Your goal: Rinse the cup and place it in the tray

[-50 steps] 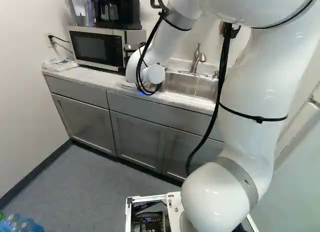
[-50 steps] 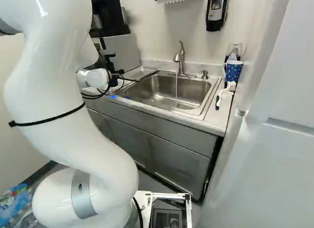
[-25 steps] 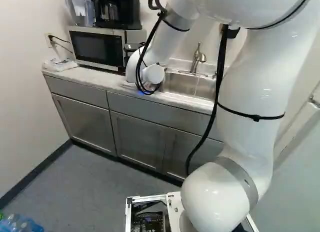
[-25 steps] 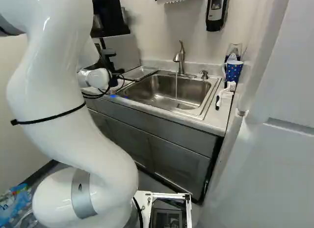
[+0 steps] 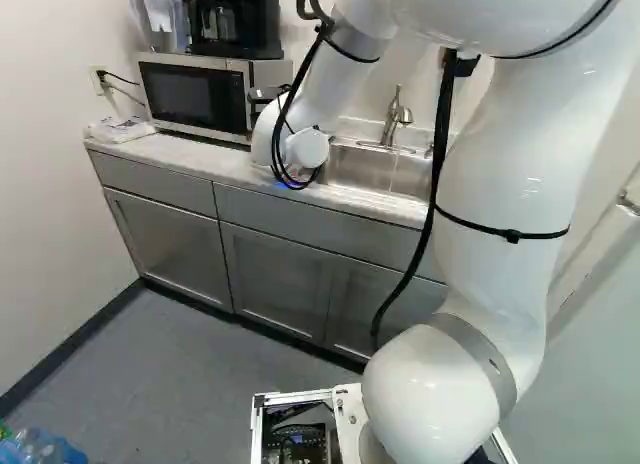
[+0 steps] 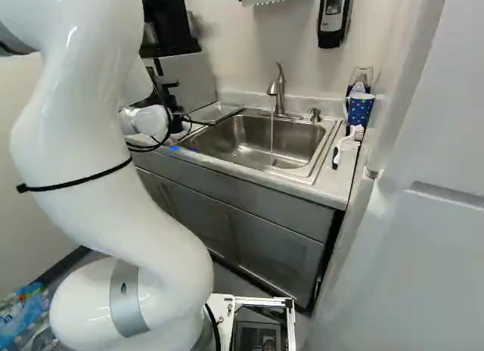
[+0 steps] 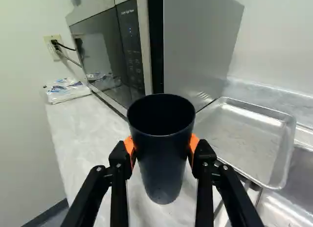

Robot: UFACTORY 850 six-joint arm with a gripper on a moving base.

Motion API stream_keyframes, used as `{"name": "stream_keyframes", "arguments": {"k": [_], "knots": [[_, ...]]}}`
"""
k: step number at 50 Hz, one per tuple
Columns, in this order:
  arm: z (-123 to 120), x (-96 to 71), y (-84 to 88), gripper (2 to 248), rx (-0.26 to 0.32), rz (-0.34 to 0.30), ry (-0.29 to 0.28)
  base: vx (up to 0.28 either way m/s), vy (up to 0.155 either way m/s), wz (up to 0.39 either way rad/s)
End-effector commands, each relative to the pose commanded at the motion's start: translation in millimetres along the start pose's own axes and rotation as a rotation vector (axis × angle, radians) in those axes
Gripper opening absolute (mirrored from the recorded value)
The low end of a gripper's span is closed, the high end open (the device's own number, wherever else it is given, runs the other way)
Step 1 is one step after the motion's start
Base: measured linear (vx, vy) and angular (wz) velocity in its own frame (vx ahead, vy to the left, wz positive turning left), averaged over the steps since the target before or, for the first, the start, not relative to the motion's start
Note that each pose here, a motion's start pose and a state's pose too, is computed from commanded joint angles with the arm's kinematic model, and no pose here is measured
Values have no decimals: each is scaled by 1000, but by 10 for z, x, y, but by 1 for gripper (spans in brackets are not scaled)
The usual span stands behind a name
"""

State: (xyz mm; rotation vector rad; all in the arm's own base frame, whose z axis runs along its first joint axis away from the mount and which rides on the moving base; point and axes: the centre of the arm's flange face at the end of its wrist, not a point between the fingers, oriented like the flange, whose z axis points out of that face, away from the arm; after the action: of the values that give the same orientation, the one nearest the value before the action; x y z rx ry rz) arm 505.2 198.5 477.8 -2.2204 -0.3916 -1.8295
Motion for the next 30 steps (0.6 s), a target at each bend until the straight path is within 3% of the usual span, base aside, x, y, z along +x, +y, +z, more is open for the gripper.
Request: {"name": "stream_keyframes", "arguments": {"k": [12,30], "knots": [[-34,88,19,124,-3,1,17,0,0,0],[-191,262,246,124,-45,8,53,0,0,0]]}}
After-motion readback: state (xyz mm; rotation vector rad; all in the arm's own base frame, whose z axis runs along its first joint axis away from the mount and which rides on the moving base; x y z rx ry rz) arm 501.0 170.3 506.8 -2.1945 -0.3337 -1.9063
